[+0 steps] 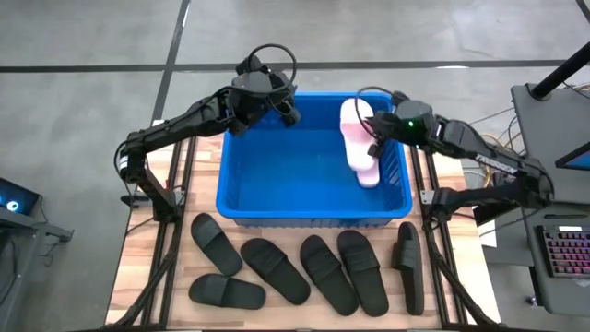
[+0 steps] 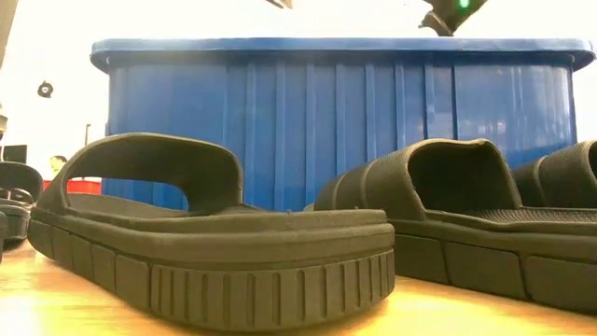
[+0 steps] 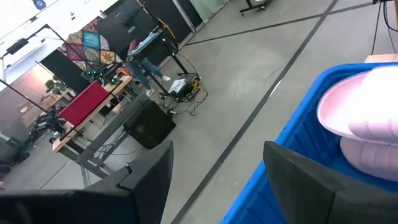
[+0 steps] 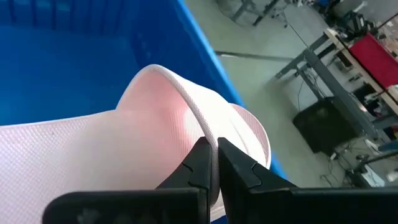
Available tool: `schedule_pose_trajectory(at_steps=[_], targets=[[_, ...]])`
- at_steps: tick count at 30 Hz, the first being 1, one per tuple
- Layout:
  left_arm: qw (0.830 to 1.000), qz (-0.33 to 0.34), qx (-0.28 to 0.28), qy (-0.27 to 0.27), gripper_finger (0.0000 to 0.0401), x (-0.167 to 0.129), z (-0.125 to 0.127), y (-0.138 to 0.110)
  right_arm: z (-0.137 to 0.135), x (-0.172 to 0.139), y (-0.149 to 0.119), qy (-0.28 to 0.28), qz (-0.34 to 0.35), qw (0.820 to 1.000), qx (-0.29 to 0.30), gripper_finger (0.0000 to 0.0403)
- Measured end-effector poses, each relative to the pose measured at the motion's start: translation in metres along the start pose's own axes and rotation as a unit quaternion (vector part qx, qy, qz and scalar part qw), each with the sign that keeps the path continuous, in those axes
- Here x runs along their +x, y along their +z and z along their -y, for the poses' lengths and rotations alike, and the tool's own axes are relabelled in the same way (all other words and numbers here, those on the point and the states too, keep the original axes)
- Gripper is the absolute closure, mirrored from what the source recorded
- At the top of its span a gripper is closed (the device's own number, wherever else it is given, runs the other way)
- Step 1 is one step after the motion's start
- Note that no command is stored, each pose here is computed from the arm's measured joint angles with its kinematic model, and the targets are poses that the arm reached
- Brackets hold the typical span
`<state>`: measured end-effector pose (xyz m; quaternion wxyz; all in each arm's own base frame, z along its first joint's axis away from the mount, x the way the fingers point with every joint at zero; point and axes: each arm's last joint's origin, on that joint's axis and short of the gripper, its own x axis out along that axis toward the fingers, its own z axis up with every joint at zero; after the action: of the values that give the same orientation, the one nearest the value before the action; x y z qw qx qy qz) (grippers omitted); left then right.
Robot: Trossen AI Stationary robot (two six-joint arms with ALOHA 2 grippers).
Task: Pick and place slides into bin
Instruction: Put the pink slide into the blue bin
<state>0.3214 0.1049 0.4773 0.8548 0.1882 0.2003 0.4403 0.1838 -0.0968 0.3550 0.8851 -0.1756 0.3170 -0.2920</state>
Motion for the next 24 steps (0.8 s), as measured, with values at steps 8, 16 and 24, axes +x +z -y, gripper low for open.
schedule_pose_trajectory(at_steps=[8,16,24], targets=[[0.999,0.022,-0.034,0.011,0.0167,0.003,0.001,0.003,-0.008,0.021,-0.049,0.019,-0.066,0.997,-0.018,0.0394],[0.998,0.031,-0.046,0.018,0.0167,0.004,0.001,0.005,-0.008,0.040,-0.067,0.052,-0.108,0.990,-0.079,0.0394],[0.998,0.027,-0.043,0.020,0.0167,0.005,0.002,0.003,-0.012,0.066,-0.077,0.079,-0.150,0.979,-0.112,0.0394]])
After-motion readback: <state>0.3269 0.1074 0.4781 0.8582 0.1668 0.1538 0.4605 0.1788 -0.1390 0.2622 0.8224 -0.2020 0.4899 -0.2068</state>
